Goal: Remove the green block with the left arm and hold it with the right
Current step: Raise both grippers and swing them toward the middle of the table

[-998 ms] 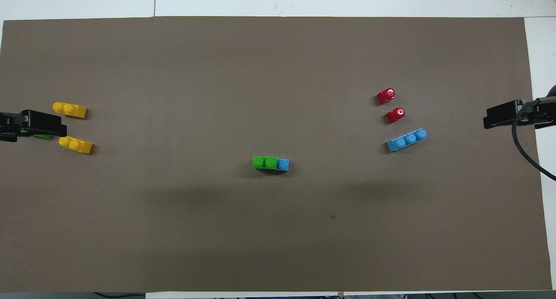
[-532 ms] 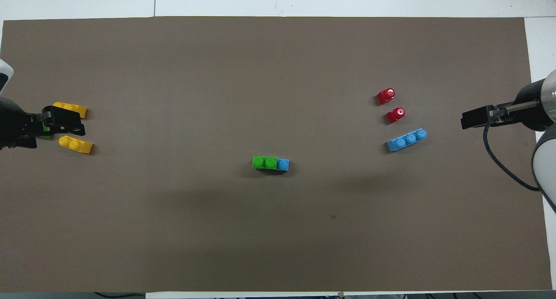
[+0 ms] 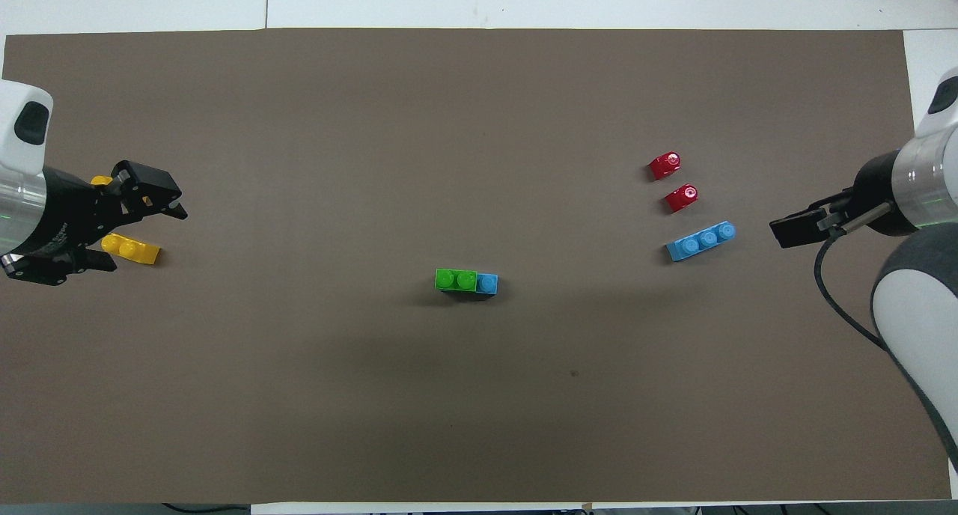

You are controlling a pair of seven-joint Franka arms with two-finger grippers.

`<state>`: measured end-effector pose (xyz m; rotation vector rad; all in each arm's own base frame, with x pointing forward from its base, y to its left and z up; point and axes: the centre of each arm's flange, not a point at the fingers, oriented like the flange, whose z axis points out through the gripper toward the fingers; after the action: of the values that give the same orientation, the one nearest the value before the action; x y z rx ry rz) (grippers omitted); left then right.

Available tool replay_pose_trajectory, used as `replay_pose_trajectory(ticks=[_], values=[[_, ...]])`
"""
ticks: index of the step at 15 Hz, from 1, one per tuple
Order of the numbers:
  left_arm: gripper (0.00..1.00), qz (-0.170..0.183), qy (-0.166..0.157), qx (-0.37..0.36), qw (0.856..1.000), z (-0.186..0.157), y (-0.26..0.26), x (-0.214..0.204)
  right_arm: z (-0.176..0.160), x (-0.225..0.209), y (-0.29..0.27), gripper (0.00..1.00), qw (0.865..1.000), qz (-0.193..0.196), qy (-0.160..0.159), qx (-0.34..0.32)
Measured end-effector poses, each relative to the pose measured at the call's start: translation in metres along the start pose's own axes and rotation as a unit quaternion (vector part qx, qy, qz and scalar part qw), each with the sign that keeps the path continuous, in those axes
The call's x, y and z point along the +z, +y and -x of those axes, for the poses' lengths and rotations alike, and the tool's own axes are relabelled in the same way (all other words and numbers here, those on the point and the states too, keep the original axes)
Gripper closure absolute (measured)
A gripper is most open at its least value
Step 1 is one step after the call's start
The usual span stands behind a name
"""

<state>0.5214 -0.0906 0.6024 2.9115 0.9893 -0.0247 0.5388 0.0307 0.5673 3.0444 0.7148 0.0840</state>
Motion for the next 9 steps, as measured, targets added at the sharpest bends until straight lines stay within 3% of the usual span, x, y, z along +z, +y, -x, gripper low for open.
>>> replay_pose_trajectory(ticks=[5, 9], values=[[0.00, 0.022, 0.003, -0.149, 0.989, 0.007, 0.012, 0.000, 0.001, 0.007, -0.008, 0.00, 0.994, -0.029, 0.031, -0.105], [0.00, 0.028, 0.002, -0.227, 0.973, 0.020, 0.025, 0.000, -0.010, 0.003, -0.027, 0.00, 0.975, -0.059, 0.077, -0.198]])
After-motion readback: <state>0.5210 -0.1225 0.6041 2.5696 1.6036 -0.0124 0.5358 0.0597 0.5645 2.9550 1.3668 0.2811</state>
